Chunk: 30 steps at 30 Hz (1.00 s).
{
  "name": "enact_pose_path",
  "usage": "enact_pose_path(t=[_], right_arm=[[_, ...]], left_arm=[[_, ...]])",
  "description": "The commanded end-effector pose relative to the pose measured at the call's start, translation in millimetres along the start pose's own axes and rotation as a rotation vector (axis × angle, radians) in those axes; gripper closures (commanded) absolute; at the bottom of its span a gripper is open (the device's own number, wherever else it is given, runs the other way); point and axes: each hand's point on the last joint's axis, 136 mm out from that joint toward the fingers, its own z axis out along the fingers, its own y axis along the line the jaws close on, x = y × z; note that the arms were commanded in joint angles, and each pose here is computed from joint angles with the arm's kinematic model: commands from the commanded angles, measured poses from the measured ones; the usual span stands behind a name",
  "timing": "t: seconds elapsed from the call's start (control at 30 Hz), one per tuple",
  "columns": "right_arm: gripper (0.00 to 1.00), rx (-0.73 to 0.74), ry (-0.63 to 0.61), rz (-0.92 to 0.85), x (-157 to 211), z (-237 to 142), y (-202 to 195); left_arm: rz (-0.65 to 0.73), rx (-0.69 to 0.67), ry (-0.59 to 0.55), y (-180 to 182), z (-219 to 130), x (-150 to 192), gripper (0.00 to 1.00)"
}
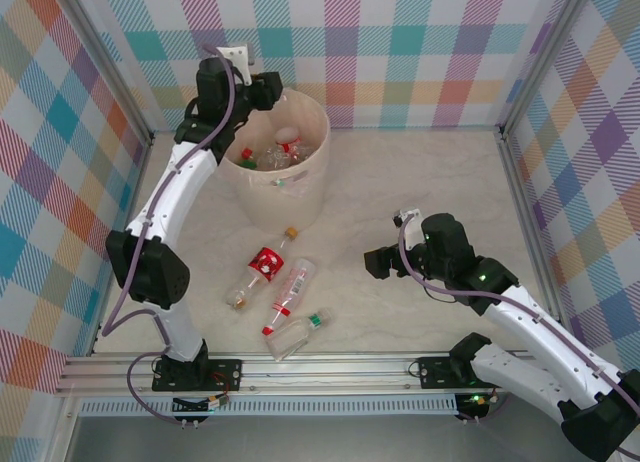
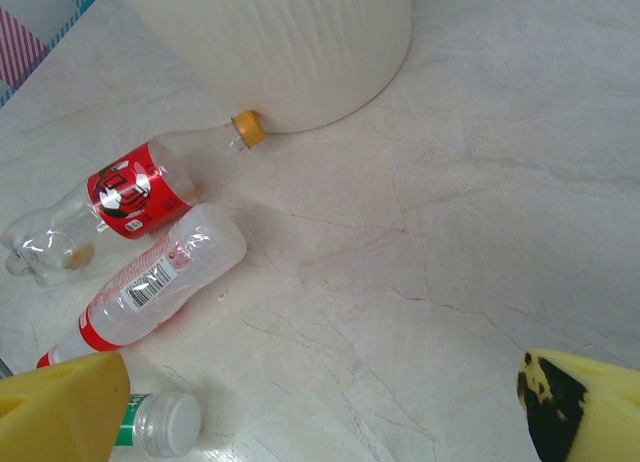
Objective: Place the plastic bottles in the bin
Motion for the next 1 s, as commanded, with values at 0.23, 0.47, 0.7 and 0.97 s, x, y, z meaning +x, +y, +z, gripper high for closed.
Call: enact_pose_path(t=[0.23, 0.47, 0.7, 0.97], right_arm=[[0.01, -0.009, -0.025, 0.002, -6, -1, 1], [0.01, -0.015, -0.021, 0.002, -11, 2, 3], [0.01, -0.01, -0.028, 0.013, -16, 2, 3], [0.01, 0.004, -0.008, 0.031, -16, -2, 2]], left_arm=[[0.004, 0.015, 0.223, -10, 16, 104, 0.68], [-0.011, 0.059, 0.299, -21, 21, 143, 0.7], [-0.056, 0.127, 0.288, -37, 33, 141, 0.7], [-0.079, 0.21, 0.242, -61, 45, 109, 0.54]])
